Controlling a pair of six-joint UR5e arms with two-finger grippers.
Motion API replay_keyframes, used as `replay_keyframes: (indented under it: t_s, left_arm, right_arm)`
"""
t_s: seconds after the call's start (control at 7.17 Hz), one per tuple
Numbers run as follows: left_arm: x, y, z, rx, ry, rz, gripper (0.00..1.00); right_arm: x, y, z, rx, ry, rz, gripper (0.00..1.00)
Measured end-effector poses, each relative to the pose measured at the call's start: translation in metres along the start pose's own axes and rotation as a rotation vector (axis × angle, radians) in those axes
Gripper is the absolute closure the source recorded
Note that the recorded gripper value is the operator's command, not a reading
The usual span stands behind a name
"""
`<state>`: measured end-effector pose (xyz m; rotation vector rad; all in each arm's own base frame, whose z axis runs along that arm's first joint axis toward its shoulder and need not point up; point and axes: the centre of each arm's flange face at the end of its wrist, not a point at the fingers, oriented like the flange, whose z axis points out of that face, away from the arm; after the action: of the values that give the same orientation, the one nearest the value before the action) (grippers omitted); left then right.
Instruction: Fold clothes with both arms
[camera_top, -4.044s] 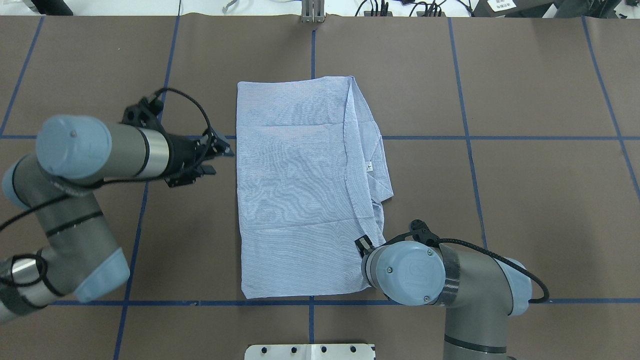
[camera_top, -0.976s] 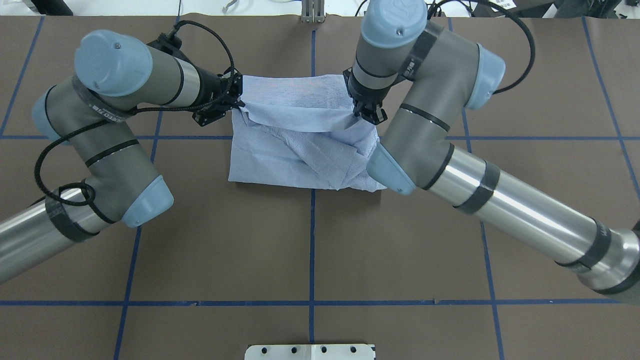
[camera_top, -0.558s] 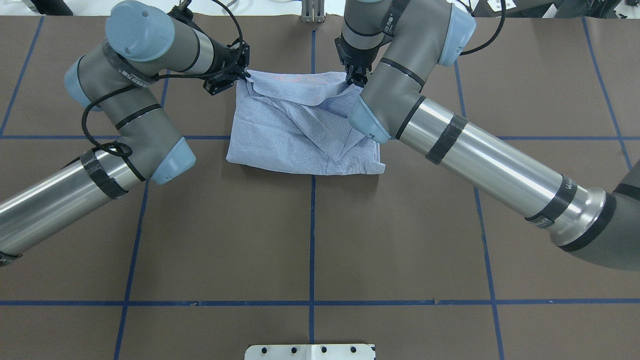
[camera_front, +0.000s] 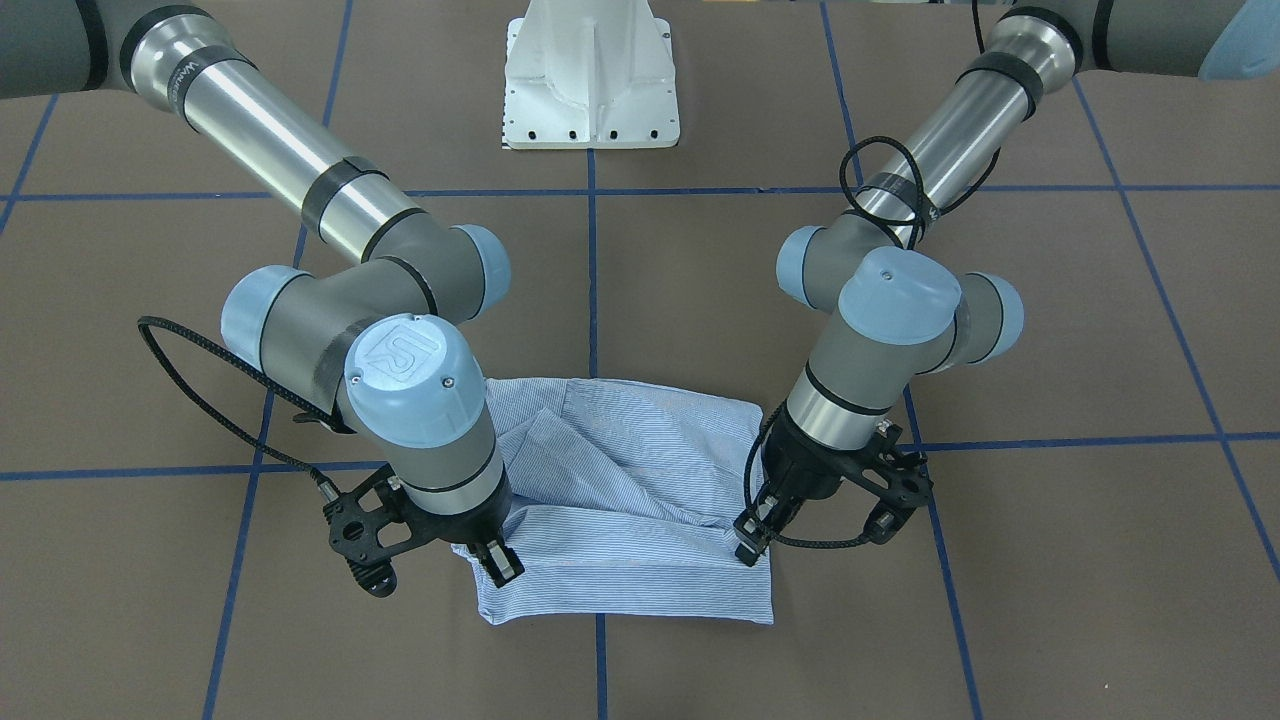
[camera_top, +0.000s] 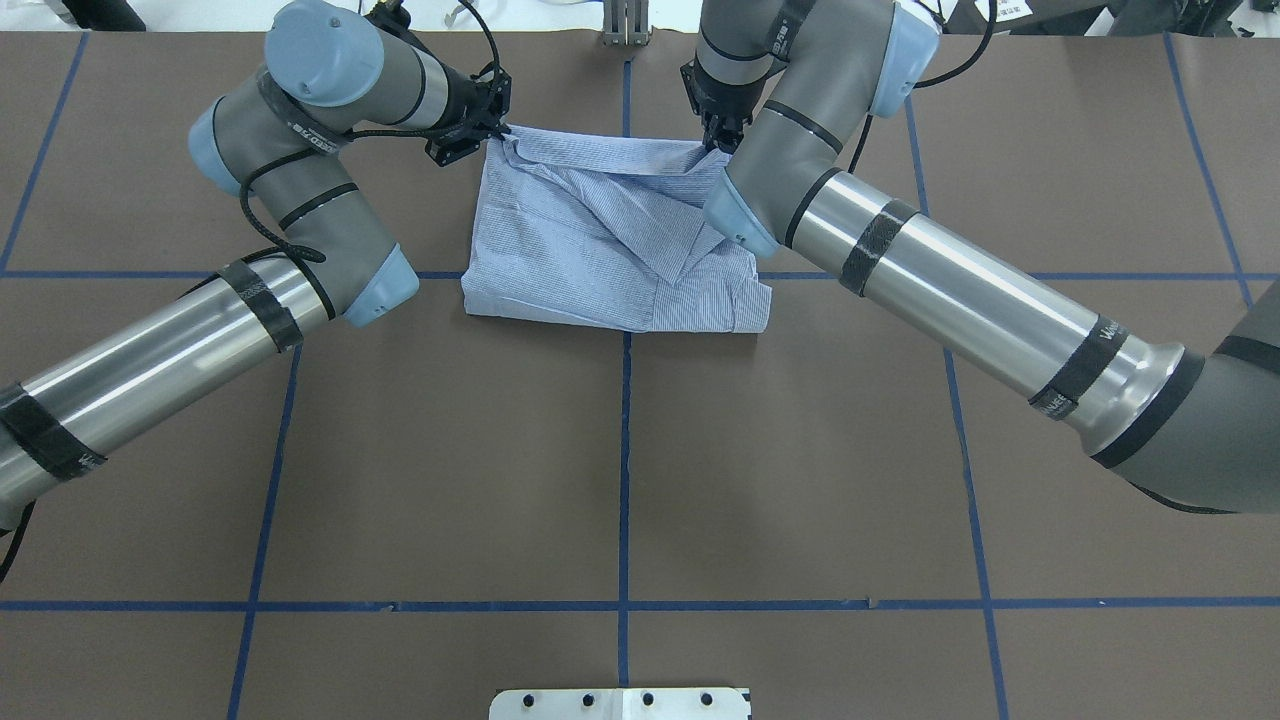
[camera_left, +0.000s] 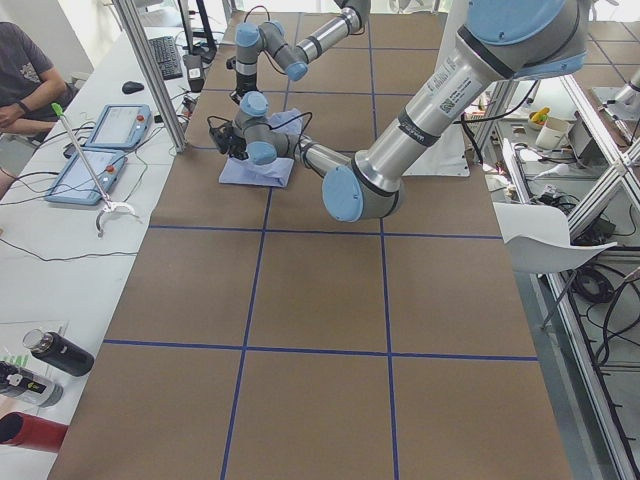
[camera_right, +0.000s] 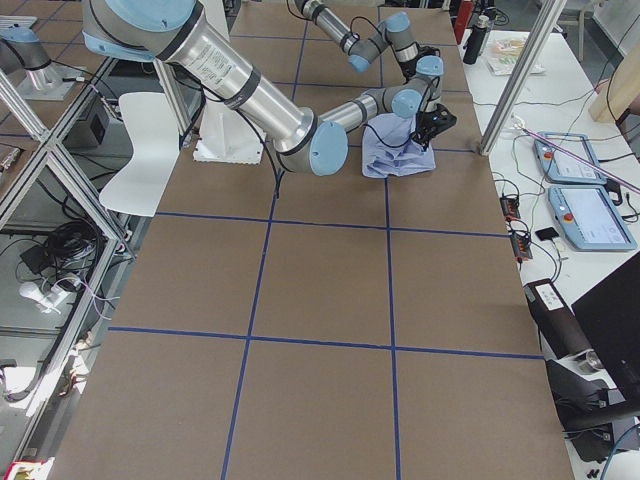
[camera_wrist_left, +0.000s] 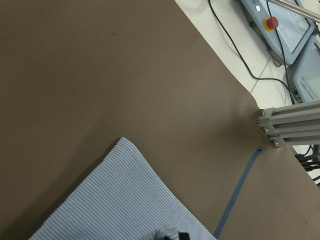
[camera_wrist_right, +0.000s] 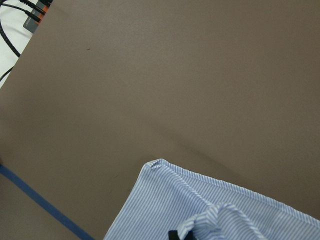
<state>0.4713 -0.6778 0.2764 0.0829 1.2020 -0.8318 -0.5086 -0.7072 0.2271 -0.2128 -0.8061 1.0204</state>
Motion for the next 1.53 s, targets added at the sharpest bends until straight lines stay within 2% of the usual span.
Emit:
replay_keyframes:
  t_s: [0.28,0.42,0.56,0.7,0.98,1.25,1.53]
  left_arm:
    - [-0.01,-0.01,0.016,0.027,-0.007,0.037,0.99]
    - [-0.013,-0.013,0.021,0.033,-0.008,0.049,0.51]
    - [-0.016,-0.015,0.025,0.039,-0.005,0.066,0.42]
    - [-0.017,-0.023,0.025,0.052,-0.002,0.09,0.4]
    - [-0.009,-0.062,0.007,0.087,0.014,0.137,0.38]
    - [-0.01,-0.089,-0.026,0.042,0.038,0.161,0.38]
    - [-0.034,-0.099,-0.056,-0.03,0.047,0.17,0.38]
  right_arm:
    - [-0.003,-0.009,0.021,-0.002,-0.019,-0.027,0.69]
    - [-0.007,-0.012,0.028,-0.002,-0.03,-0.033,0.27]
    - [-0.01,-0.014,0.033,0.003,-0.042,-0.038,0.0]
    - [-0.013,-0.016,0.033,0.009,-0.053,-0.04,0.0]
    - [-0.029,-0.03,0.011,0.009,-0.081,-0.045,0.0]
    - [-0.027,-0.045,-0.011,-0.01,-0.095,-0.07,0.0]
    - [0.015,-0.014,-0.017,-0.03,-0.099,-0.109,0.0]
